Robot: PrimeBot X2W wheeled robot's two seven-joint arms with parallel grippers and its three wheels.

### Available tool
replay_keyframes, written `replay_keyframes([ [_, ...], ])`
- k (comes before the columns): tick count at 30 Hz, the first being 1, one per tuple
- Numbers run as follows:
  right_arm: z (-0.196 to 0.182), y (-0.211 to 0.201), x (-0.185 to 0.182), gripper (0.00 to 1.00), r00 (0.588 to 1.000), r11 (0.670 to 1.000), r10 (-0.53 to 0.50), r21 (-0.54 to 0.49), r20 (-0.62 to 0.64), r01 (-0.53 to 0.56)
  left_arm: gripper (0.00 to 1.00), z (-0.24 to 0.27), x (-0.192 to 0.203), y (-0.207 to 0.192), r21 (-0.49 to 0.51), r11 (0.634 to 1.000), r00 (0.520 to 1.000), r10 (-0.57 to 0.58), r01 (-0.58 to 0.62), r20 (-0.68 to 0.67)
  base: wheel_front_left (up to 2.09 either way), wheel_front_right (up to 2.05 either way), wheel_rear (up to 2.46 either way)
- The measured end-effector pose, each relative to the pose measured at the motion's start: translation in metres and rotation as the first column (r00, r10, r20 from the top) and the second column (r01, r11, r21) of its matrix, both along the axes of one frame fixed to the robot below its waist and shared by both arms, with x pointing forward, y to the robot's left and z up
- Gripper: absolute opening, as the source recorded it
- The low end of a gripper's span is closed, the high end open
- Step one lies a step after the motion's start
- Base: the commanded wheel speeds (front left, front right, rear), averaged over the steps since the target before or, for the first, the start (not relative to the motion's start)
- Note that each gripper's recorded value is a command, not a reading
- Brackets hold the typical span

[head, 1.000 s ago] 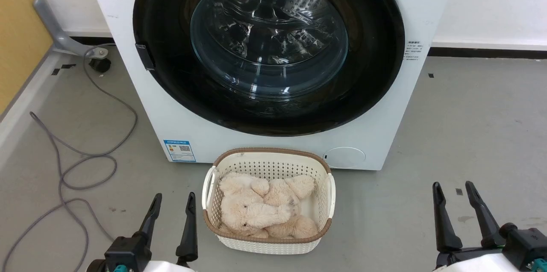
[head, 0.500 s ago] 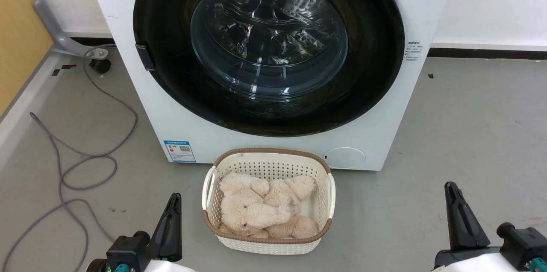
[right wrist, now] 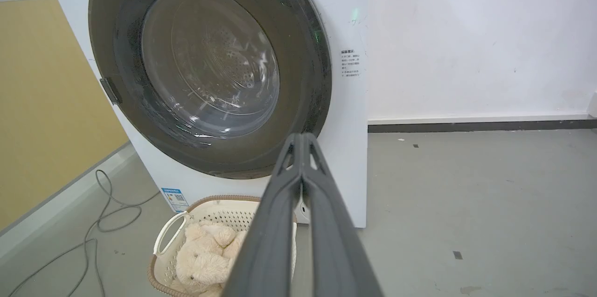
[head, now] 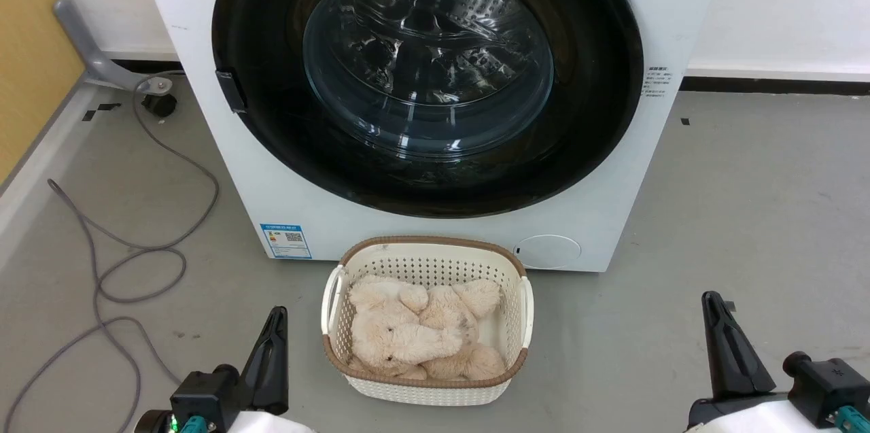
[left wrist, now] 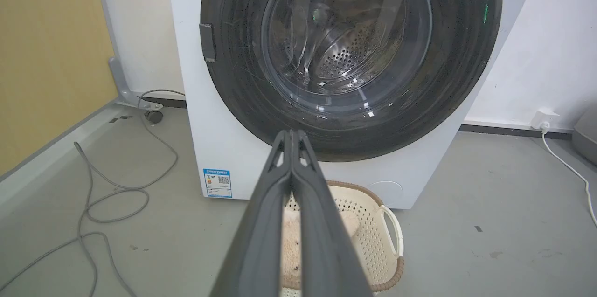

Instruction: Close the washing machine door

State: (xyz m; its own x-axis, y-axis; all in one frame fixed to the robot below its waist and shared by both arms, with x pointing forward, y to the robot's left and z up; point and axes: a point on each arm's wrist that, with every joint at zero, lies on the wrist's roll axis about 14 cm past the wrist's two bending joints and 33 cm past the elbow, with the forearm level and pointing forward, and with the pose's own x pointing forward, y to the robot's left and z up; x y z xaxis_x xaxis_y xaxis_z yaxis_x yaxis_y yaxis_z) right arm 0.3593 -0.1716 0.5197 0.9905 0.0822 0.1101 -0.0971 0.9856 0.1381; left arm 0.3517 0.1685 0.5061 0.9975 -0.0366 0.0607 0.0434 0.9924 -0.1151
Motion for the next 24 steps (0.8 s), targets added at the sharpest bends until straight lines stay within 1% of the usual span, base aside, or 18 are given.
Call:
replay_keyframes([
  [24,-0.0023,0.0027,0.0008,0.0,0.999,0.999,0.012,-0.046,-0.033,-0.013,0.0,0.0014,0.003,0.0009,0.038,0.999,1.0,0.002,-0.002,-0.022,0.0,0.0,0.0],
])
